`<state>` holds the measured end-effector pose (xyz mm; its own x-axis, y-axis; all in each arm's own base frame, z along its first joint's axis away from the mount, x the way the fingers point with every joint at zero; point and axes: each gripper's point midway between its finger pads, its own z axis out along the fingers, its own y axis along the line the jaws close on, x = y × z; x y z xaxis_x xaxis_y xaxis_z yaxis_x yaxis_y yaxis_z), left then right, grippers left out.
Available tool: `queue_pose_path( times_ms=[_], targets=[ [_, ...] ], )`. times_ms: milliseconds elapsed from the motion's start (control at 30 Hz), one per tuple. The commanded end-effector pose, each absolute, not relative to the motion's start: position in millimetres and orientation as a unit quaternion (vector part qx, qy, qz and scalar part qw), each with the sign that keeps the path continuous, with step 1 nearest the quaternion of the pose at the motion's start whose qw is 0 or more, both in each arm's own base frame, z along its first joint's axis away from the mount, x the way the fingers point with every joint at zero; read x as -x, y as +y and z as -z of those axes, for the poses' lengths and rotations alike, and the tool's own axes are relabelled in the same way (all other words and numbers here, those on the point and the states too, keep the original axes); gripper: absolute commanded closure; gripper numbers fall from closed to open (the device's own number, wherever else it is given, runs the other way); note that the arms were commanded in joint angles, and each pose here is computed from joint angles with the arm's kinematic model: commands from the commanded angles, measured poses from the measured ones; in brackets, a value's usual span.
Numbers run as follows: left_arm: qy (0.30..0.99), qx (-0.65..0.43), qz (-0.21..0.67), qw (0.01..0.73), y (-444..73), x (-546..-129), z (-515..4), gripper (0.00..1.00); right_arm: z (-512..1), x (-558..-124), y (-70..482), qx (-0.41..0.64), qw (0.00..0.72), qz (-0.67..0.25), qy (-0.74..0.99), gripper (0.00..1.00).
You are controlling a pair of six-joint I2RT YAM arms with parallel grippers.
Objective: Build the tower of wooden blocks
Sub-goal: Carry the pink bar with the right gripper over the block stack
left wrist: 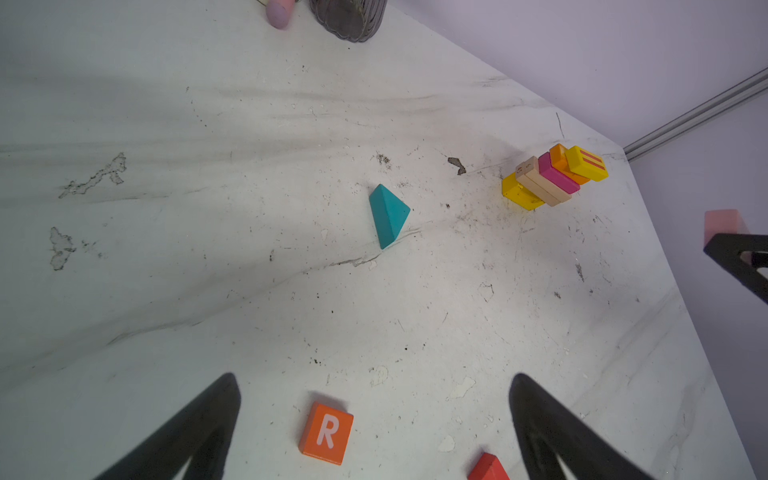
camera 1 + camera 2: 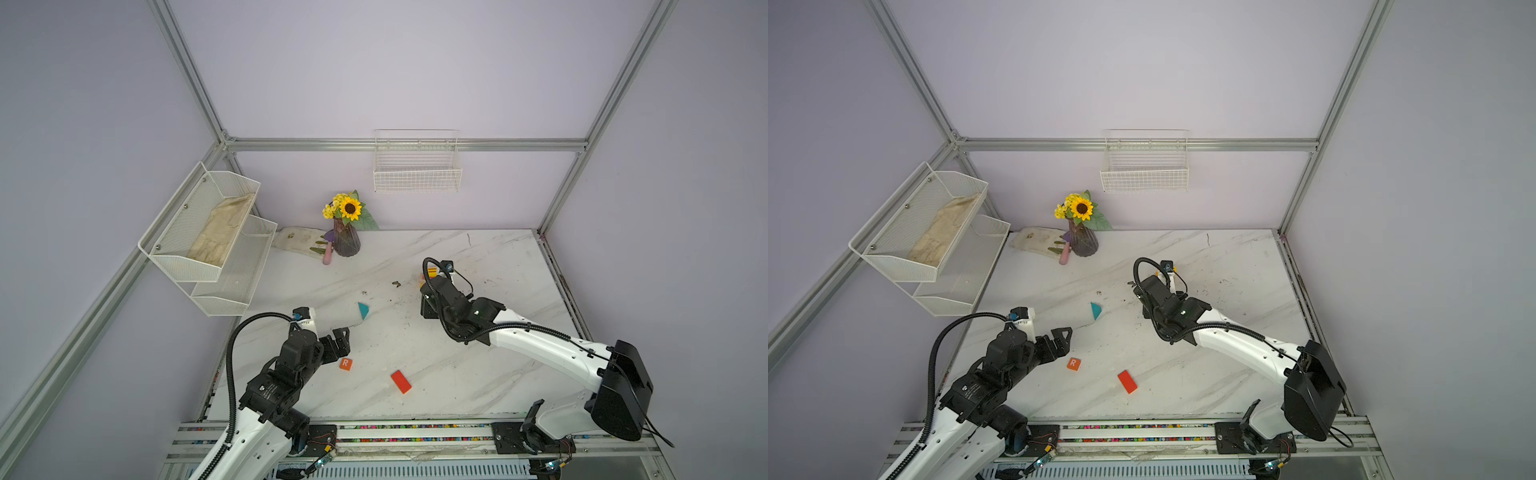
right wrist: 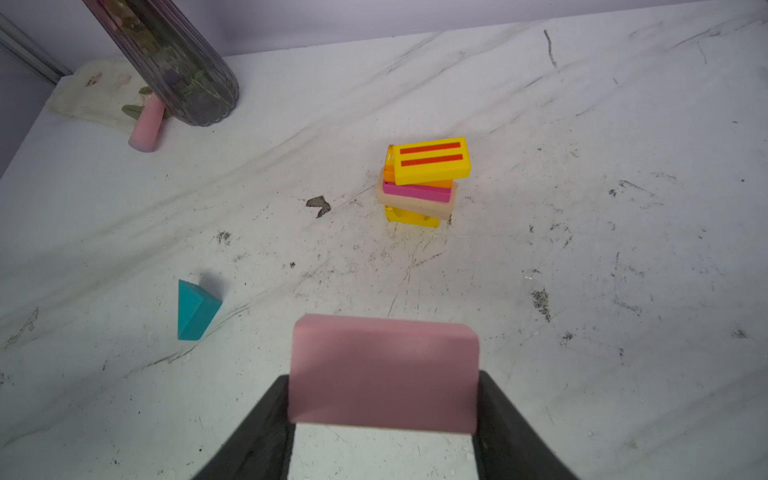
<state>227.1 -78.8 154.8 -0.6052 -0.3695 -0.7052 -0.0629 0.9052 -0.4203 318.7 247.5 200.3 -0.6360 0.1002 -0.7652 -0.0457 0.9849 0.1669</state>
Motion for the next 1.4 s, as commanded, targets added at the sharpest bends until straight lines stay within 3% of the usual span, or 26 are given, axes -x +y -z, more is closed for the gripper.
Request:
queue_pose_path(
  times_ms=[0,233,667,1367],
  targets=[
    [0.882,0.109,0.177,0.423,-82.7,-229.2,-145.5,0.0,-223.6,-332.7,241.6,-0.021,0.448,-0.08,0.89,0.59],
    [0.883,0.109,0.174,0.422,-82.6,-230.9,-145.3,0.0,-228.4,-366.6,241.2,-0.033,0.44,-0.085,0.893,0.59],
    [0.883,0.112,0.169,0.424,-80.9,-231.9,-145.4,0.0,-190.1,-444.6,235.8,-0.037,0.378,-0.054,0.924,0.63],
    [0.887,0.115,0.161,0.417,-80.5,-234.2,-142.1,0.0,-143.5,-467.2,218.2,0.002,0.324,-0.006,0.946,0.55]
  ],
)
